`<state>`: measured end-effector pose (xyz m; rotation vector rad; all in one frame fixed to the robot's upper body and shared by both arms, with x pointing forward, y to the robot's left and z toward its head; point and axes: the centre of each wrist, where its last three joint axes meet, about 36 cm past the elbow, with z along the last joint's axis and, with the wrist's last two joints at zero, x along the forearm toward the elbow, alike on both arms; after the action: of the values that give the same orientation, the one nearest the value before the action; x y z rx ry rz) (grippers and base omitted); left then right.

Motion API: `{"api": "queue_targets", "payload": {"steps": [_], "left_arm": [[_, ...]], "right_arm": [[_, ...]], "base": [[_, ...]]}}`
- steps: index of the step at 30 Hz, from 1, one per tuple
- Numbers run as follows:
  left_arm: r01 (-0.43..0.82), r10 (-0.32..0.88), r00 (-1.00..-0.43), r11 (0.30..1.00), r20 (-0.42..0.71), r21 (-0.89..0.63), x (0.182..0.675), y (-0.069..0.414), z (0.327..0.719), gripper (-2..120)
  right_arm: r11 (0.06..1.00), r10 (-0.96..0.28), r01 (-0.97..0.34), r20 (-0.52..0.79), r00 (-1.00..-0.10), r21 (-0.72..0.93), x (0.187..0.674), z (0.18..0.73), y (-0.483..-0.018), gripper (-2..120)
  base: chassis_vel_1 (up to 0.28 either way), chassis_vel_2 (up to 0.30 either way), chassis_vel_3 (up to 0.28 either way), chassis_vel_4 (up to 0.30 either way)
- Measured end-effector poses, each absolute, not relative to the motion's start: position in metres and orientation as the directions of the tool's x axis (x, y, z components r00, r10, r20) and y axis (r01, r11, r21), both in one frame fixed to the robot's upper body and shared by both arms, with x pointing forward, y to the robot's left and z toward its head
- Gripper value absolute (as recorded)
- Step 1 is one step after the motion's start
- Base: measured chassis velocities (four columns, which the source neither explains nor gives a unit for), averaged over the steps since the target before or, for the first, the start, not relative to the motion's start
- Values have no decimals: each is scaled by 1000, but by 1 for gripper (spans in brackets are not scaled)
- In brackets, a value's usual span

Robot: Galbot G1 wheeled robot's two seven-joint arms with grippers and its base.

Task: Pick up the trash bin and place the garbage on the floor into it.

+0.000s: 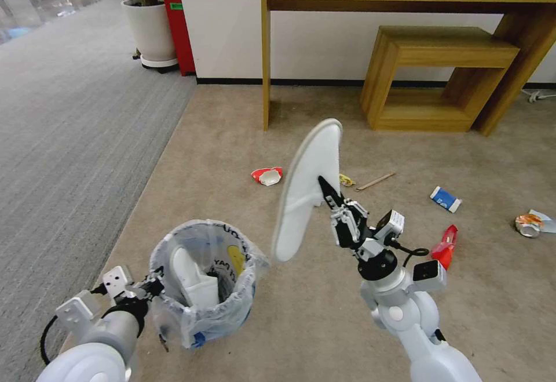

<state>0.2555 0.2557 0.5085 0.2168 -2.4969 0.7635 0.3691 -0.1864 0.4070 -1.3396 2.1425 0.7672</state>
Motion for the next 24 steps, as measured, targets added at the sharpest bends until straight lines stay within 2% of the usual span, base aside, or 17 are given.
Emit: {"api": "queue_targets", "payload": {"steps": [5, 9, 24], "left_arm": [[-229, 87, -859, 817, 504, -530, 247, 240, 524, 3], [-208, 143, -846, 797, 513, -567, 244, 233, 523, 3], [-184, 182, -842, 788, 507, -587, 245, 231, 523, 3]], "right_arm": [[303, -717, -938, -608, -340, 168, 366, 381, -170, 0], [289, -730, -945, -604, -320, 151, 373, 377, -161, 0], [322, -746, -940, -581, -326, 115, 390, 379, -162, 0]], "base": [[0, 0, 0, 0], [0, 0, 0, 0], [0, 0, 0, 0]]}}
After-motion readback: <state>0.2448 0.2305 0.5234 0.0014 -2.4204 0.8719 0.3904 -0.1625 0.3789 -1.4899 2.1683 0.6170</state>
